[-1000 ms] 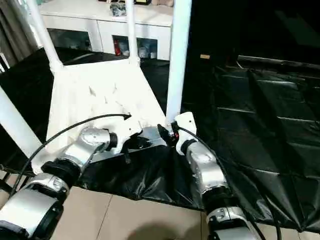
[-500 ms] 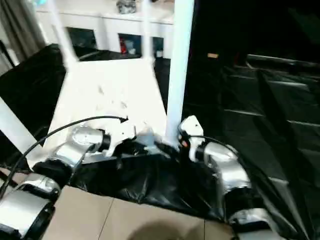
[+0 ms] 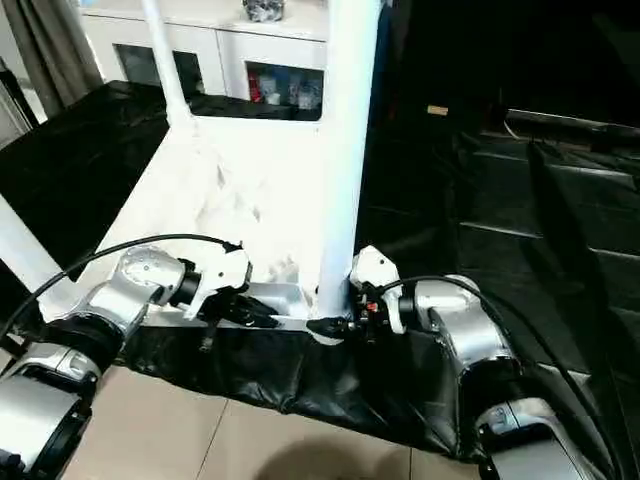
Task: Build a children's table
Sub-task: Rotate leg to tighten
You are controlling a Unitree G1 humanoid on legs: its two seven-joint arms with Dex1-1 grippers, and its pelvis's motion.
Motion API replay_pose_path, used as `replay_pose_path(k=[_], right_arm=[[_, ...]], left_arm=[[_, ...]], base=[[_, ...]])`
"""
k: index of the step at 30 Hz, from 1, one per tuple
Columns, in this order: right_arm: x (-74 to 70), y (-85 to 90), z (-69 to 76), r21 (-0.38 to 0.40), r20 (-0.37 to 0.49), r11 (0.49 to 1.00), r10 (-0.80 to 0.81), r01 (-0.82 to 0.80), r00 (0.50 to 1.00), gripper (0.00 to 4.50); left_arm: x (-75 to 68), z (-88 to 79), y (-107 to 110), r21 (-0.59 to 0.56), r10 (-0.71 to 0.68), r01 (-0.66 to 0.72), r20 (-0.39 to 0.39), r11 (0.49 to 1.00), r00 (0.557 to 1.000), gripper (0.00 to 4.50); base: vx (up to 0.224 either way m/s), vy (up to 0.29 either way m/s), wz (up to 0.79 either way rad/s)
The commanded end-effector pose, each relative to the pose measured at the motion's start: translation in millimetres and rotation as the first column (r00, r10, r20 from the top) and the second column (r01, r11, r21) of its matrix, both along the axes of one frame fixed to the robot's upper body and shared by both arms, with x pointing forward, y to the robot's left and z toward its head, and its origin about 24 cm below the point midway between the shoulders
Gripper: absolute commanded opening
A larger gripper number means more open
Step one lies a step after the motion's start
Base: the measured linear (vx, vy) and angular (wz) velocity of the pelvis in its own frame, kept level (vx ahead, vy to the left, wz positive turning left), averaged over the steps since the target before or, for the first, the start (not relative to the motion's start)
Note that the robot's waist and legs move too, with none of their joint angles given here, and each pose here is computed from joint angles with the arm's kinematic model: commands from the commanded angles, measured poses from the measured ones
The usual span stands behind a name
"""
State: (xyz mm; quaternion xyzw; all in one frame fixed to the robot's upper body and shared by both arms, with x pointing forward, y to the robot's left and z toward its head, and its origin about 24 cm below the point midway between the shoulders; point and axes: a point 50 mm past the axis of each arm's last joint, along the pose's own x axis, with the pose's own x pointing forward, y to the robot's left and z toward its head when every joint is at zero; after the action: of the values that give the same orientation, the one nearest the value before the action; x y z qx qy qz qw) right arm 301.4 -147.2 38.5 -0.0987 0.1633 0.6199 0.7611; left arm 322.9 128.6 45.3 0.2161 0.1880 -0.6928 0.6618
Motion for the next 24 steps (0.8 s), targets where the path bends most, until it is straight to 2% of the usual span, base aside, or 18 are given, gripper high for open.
replay_pose_path(k=[1, 4, 7, 10, 13, 15, 18, 21, 22, 24], right_arm=[[-2.6, 8.7, 0.1, 0.024, -0.023, 0.999, 0.043, -0.042, 0.999, 2.73], [-1.4, 10.5, -1.2, 0.058, -0.025, 0.998, -0.003, 0.005, 1.0, 2.7], [3.9, 12.4, -6.3, 0.09, -0.003, 0.983, -0.163, 0.162, 0.987, 2.7], [9.9, 14.1, -17.3, 0.117, 0.0, 0.905, -0.412, 0.409, 0.911, 2.7], [13.0, 17.6, -25.8, 0.128, -0.036, 0.809, -0.574, 0.574, 0.818, 2.7], [13.7, 25.8, -31.8, 0.123, -0.069, 0.741, -0.657, 0.66, 0.751, 2.7], [14.0, 40.1, -37.1, 0.096, -0.068, 0.684, -0.721, 0.723, 0.69, 2.7], [14.8, 56.9, -33.9, 0.123, -0.072, 0.664, -0.735, 0.737, 0.674, 2.7], [14.8, 60.5, -31.5, 0.137, -0.046, 0.677, -0.724, 0.723, 0.688, 3.05], [16.6, 59.4, -25.7, 0.17, -0.021, 0.683, -0.718, 0.711, 0.695, 3.39]], left_arm=[[-1.0, -1.0, -2.3, 0.024, -0.038, 0.039, -0.02, 0.999, 0.999, 0.0], [0.5, -1.4, -2.8, 0.018, -0.013, 0.014, -0.015, 1.0, 1.0, 0.0], [4.4, -3.9, -7.4, 0.019, 0.06, -0.06, 0.017, 0.998, 0.998, 0.0], [11.7, -7.9, -17.6, 0.024, 0.195, -0.197, 0.072, 0.98, 0.978, 0.0], [15.4, -7.9, -33.7, -0.026, 0.282, -0.281, 0.073, 0.959, 0.957, 0.0], [14.3, -9.9, -48.5, -0.046, 0.309, -0.307, 0.069, 0.951, 0.948, 0.0], [10.4, -13.3, -66.2, -0.064, 0.323, -0.319, 0.07, 0.945, 0.944, 0.0], [4.5, -17.7, -78.7, -0.073, 0.307, -0.301, 0.078, 0.951, 0.949, 0.0], [3.5, -19.1, -80.0, -0.072, 0.308, -0.303, 0.079, 0.95, 0.948, 0.0], [2.3, -21.1, -78.5, -0.071, 0.304, -0.299, 0.082, 0.952, 0.949, 0.0]], base=[[0.0, 0.0, 0.0], [0.0, 0.0, 0.0], [0.0, 0.0, 0.0], [0.0, 0.0, 0.0], [0.0, 0.0, 0.0], [0.0, 0.0, 0.0], [0.0, 0.0, 0.0], [0.0, 0.0, 0.0], [0.0, 0.0, 0.0], [0.0, 0.0, 0.0]])
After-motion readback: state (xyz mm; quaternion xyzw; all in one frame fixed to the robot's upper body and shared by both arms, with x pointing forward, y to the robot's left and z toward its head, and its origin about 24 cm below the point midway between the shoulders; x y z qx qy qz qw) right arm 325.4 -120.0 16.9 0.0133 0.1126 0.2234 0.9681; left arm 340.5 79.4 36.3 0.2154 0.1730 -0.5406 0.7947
